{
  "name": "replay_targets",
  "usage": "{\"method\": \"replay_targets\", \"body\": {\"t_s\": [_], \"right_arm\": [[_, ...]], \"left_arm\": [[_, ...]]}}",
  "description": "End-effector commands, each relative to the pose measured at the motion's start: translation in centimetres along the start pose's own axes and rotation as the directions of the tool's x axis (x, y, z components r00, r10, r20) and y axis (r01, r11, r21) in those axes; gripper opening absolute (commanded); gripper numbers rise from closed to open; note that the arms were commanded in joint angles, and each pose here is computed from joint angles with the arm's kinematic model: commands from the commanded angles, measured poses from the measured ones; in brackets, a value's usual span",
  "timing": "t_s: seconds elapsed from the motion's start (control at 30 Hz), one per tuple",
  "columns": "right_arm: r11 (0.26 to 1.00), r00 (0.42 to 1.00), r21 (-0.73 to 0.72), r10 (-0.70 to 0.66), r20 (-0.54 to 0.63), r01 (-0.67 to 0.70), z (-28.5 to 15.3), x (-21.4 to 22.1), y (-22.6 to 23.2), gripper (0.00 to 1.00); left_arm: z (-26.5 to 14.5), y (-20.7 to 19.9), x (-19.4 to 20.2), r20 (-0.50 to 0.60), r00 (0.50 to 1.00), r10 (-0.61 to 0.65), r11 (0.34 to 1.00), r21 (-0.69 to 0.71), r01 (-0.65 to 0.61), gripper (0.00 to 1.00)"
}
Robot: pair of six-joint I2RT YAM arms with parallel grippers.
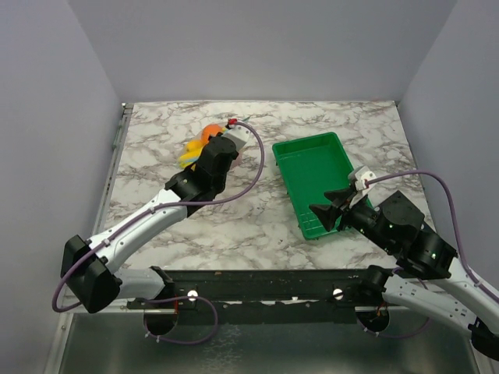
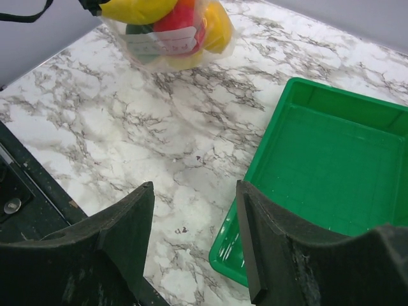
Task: Place the food in the zip-top bag and seal the zipper
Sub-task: Place the zipper food storage bag at the center of the board.
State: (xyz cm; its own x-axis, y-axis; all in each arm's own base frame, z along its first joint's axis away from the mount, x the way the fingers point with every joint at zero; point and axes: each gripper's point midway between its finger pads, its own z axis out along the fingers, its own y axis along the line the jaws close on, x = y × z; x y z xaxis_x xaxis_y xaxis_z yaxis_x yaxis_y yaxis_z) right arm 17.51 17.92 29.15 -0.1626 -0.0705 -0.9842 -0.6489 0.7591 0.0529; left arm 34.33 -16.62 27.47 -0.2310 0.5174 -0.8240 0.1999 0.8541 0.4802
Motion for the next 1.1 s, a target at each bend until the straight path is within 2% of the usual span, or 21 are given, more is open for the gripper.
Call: {"method": "replay_targets", "body": {"t_s": [0.0,0.1,0.33,0.57,0.77,1.07], "right_arm": [[0.999,1.0,0.026,0.024,0.016,-0.024,-0.2,0.0,-0.5,0.6],[0.999,0.999,0.032,0.028,0.016,-0.029,-0.4,0.4,-0.6,0.61],[0.998,0.999,0.041,0.043,0.012,-0.043,-0.5,1.1,-0.8,0.64],[0.996,0.997,0.051,0.072,-0.005,-0.071,-0.1,2.2,-0.8,0.66],[0.989,0.991,0.086,0.121,-0.051,-0.116,0.7,3.9,-1.0,0.72],[0.975,0.979,0.156,0.174,-0.104,-0.157,1.8,6.1,-1.6,0.76]], "left_arm": [[1.9,0.6,-0.8,0.056,0.998,-0.006,0.998,-0.064,0.009,0.0],[3.3,-1.8,0.5,0.039,0.999,0.011,1.0,-0.005,-0.01,0.0],[4.7,-6.2,4.0,-0.03,0.997,-0.078,0.991,0.102,0.081,0.0],[3.1,-10.1,5.9,-0.072,0.983,-0.169,0.962,0.204,0.181,0.0],[1.3,-12.2,7.4,-0.13,0.966,-0.222,0.935,0.251,0.249,0.0],[-1.0,-14.5,8.9,-0.215,0.932,-0.29,0.862,0.365,0.352,0.33]]}}
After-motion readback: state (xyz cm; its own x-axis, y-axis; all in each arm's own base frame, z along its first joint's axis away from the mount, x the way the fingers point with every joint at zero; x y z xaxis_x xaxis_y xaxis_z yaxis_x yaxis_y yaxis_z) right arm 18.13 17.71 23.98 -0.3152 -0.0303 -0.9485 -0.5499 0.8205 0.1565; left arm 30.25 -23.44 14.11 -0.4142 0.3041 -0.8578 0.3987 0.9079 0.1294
